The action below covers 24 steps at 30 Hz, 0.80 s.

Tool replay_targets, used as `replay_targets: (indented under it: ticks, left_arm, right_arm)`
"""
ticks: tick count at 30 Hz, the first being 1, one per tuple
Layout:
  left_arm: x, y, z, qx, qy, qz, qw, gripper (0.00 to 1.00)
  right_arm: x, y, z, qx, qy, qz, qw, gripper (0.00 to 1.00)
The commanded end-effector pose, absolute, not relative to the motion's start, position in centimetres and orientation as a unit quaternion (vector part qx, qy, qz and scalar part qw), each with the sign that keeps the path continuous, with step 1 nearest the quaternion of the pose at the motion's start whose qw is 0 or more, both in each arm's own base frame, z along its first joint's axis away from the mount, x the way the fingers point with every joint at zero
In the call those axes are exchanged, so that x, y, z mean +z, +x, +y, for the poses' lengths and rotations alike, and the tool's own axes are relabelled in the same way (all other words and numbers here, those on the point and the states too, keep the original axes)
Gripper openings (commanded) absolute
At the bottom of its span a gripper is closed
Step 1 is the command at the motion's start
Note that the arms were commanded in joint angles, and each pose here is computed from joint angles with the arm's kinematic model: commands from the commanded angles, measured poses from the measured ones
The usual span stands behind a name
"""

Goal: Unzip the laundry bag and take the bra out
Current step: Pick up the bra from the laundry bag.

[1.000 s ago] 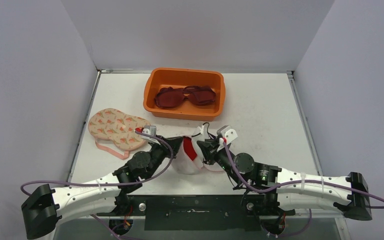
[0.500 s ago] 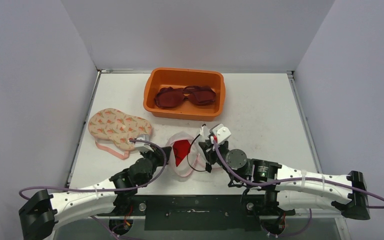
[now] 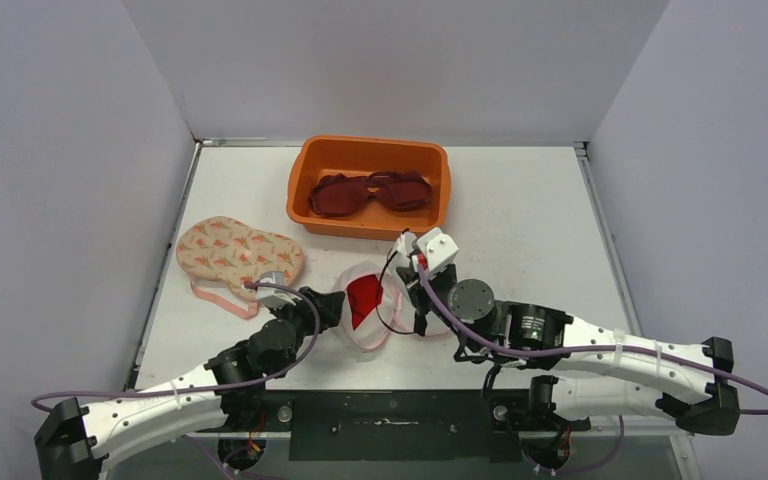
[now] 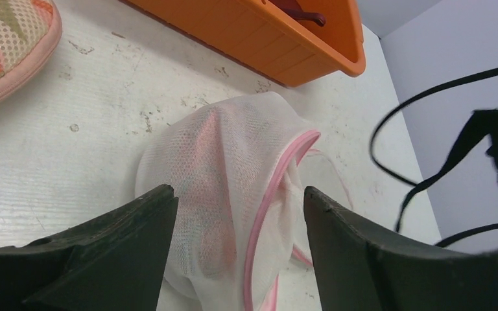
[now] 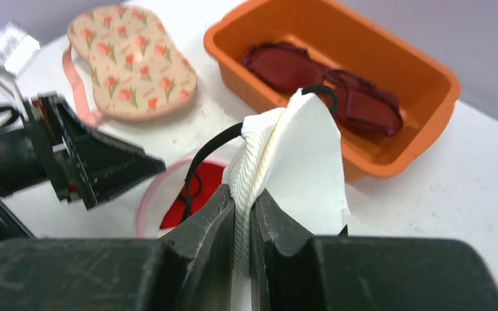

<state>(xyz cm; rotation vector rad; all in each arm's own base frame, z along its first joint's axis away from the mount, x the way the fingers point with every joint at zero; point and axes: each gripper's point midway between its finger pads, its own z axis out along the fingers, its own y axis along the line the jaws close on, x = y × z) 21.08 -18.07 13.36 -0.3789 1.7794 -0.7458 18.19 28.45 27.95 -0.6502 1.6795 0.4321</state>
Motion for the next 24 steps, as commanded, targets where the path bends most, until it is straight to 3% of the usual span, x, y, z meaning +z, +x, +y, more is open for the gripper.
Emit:
replay_targets:
  ticks: [1,8,18,24]
  left_arm:
    - [15.4,20.9,-17.7,-0.324,-0.170,0.752,0.549,0.76]
    - [16.1,20.0,-14.5,-0.278,-0.189,0.767,0.546,0.98]
    - [18.1,19.4,-11.9,-0.290,-0.226,0.739,0.564,0.96]
    - [18.4,19.4,-11.4,-0.284,-0.230,0.738,0.568,0.97]
  right_arm:
    - [34.9,19.9,26.6,0.159,-0.234,0.701,0.654,0.05]
    - [39.3,23.9,24.1,0.082,-0.145,0.705,0.689,0.05]
    - [39.8,33.3,22.3,-0.059,-0.027,0.732,0.678,0.05]
    - [38.0,38.7,22.9,-0.079,0.005,0.738,0.670,0.05]
